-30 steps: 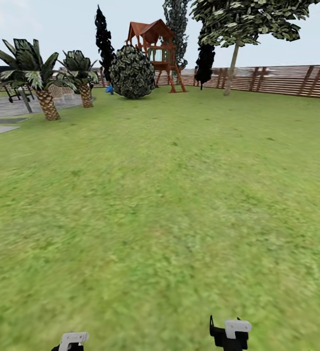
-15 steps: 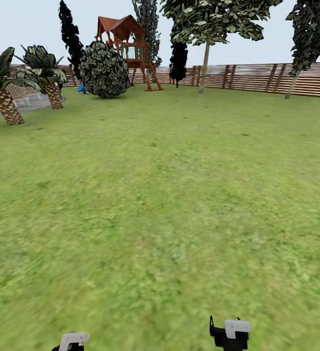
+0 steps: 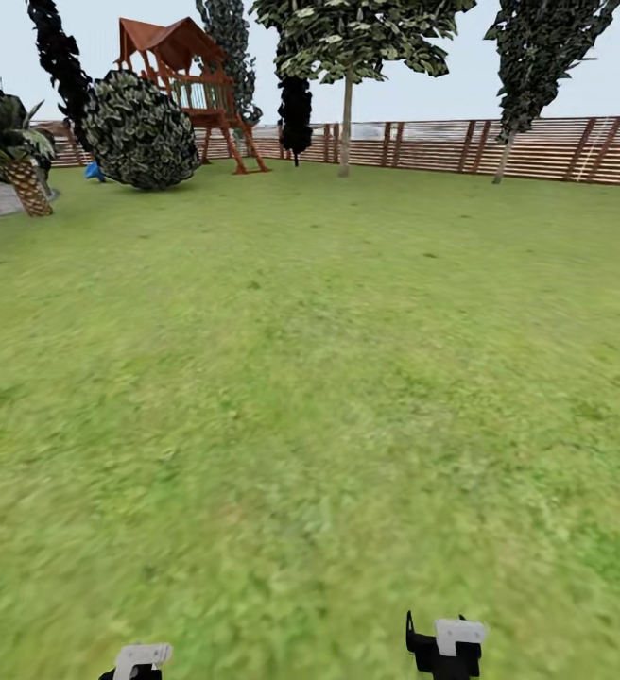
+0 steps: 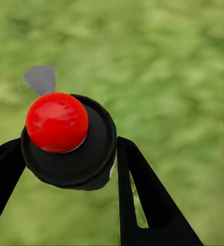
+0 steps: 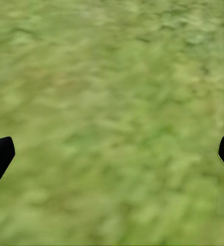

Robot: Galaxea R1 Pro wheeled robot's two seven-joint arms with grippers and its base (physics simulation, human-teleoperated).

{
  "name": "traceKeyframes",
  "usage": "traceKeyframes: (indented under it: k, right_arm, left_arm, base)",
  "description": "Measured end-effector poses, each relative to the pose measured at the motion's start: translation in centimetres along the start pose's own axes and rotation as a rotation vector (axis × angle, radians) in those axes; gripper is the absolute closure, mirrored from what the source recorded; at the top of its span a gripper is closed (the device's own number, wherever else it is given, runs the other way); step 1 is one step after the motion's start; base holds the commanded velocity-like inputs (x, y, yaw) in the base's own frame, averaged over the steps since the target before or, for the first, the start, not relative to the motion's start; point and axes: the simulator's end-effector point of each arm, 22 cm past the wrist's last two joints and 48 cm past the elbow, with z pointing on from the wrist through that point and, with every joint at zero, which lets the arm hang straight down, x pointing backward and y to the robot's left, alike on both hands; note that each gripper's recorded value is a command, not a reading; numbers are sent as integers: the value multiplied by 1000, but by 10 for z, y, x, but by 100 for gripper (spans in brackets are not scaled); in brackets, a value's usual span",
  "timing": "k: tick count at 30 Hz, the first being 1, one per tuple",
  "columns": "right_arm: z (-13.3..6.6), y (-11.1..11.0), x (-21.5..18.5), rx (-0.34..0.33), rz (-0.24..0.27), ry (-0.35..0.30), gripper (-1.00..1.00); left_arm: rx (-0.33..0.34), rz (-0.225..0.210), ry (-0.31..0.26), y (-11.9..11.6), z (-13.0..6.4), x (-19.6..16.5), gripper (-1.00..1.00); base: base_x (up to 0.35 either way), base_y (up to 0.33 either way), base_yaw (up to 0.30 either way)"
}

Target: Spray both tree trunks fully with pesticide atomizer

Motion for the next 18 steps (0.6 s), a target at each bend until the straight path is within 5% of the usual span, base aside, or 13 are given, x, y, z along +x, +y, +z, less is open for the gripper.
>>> traceKeyframes:
  k: [18]
  right_arm:
    - [0,1,5,-1,-3,10,-100]
  left_arm:
    - [-33,-35,13,16,-2,8,100]
  base:
    - [338,0,-272]
